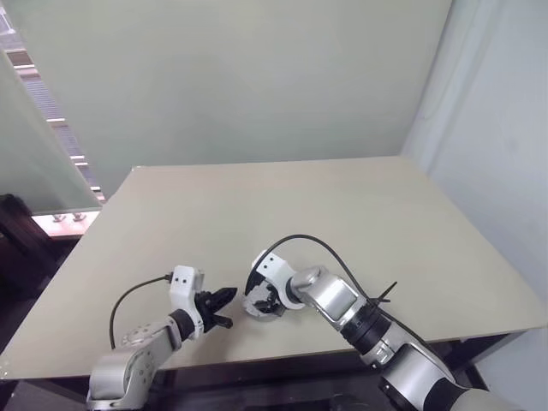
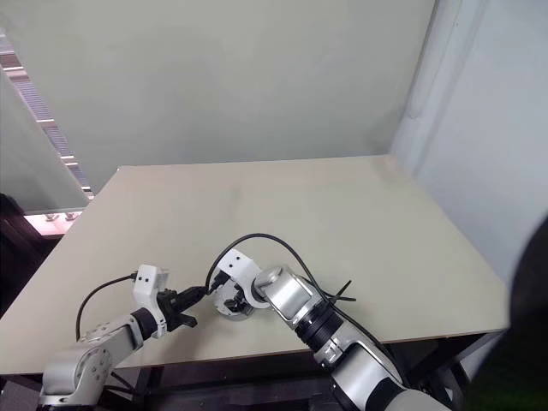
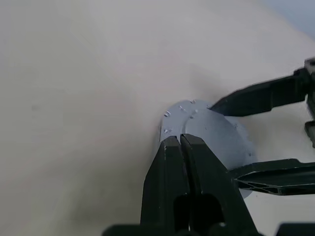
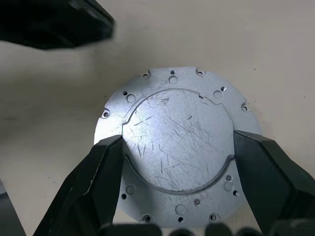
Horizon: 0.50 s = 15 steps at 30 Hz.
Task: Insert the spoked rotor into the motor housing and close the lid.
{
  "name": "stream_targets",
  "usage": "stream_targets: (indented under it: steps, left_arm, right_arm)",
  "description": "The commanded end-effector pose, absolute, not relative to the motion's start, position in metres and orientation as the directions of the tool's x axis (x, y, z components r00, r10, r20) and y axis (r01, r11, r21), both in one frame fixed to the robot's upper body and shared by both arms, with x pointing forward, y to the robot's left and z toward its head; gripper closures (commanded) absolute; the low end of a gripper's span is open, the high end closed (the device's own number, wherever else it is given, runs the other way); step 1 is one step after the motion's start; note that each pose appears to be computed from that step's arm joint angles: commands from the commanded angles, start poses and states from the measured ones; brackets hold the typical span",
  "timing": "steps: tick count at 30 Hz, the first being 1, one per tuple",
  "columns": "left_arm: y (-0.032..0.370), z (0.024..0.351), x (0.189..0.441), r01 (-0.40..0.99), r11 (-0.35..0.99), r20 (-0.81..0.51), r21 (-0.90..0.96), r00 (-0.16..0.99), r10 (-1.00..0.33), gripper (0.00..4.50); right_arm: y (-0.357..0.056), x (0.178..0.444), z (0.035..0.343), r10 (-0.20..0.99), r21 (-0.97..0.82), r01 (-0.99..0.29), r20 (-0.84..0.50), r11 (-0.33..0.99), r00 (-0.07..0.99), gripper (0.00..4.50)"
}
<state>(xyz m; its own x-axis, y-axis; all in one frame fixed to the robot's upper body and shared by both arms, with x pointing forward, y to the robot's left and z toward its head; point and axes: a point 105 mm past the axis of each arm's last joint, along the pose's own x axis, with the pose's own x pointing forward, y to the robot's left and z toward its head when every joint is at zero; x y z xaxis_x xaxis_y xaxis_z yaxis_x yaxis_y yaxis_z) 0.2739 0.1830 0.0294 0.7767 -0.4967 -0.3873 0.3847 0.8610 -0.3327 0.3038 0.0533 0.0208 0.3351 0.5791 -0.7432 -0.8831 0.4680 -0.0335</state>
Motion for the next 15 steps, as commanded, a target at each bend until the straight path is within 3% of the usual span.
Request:
stream_targets:
  steps: [1,15]
  left_arm:
    - [0.178,0.034,0.286,0.410,0.858,-0.367,-0.309,0.781,-0.506,4.50]
    - [0.169,-0.004,0.290,0.434,0.852,-0.505,-0.293,0.686,-0.523,4.50]
  right_arm:
    - [0.027,0.306,-0.001,0.467,-0.059,-0.856,-0.817,0.514,0.337,1.28]
    - [0.027,0.307,0.001,0.476,-0.051,-0.851,-0.811,0.523,0.341,1.28]
